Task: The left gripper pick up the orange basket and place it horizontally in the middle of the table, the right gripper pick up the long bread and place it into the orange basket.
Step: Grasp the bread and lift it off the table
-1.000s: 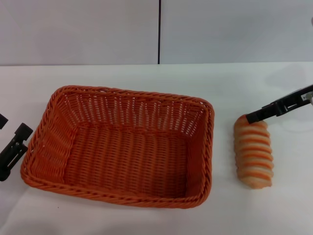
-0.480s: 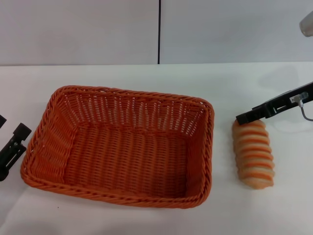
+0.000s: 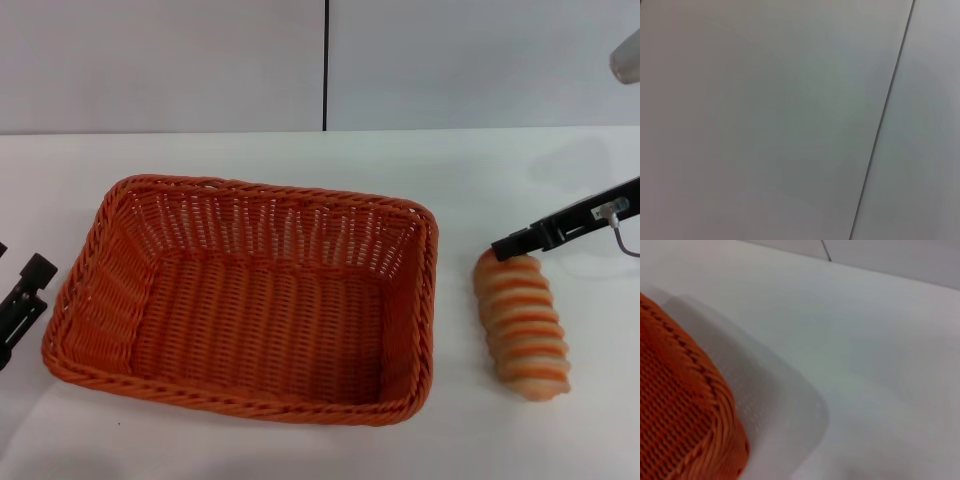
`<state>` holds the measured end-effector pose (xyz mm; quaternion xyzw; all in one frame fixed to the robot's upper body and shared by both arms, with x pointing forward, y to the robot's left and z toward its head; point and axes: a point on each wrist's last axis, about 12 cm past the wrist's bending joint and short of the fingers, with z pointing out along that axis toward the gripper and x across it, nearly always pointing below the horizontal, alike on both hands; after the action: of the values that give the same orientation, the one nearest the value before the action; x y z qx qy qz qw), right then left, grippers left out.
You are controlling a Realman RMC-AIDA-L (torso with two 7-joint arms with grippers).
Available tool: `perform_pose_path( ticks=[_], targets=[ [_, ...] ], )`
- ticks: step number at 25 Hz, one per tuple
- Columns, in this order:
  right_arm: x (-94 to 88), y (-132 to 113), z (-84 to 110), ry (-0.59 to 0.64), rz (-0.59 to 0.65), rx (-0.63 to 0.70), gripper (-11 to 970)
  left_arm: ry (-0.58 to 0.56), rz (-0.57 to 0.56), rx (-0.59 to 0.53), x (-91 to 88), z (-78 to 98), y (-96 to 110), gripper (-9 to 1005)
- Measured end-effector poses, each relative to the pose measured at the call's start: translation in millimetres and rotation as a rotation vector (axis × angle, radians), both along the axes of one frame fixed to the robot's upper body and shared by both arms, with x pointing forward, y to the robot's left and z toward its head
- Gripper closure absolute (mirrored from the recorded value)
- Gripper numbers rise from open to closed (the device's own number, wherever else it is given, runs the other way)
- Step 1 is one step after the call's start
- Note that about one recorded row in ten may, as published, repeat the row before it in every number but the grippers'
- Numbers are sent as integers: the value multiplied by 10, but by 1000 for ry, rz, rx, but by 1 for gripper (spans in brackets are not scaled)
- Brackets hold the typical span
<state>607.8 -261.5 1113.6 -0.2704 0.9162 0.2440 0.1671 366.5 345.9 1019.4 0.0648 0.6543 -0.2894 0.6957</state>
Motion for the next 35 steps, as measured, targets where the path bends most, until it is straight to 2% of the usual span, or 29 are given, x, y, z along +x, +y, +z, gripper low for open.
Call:
perform_pose_path(
  ticks=[3,8,25,27,35],
  targets=[
    [-8,3,-17,4,0,-1,645,0,2,-1,-3,2,5,242],
    [-24,41,-41,9,25,-17,743,1,1,-1,0,1,3,242],
    [-8,31,-10,-12,37,-38,805,-5,1,-10,28,7,-8,241],
    [0,26,5,-19,35,-40,849,-6,0,-12,31,9,-9,241],
    [-28,-57,173,-59,21,-37,902,-5,0,-14,39,9,-14,241]
  ],
)
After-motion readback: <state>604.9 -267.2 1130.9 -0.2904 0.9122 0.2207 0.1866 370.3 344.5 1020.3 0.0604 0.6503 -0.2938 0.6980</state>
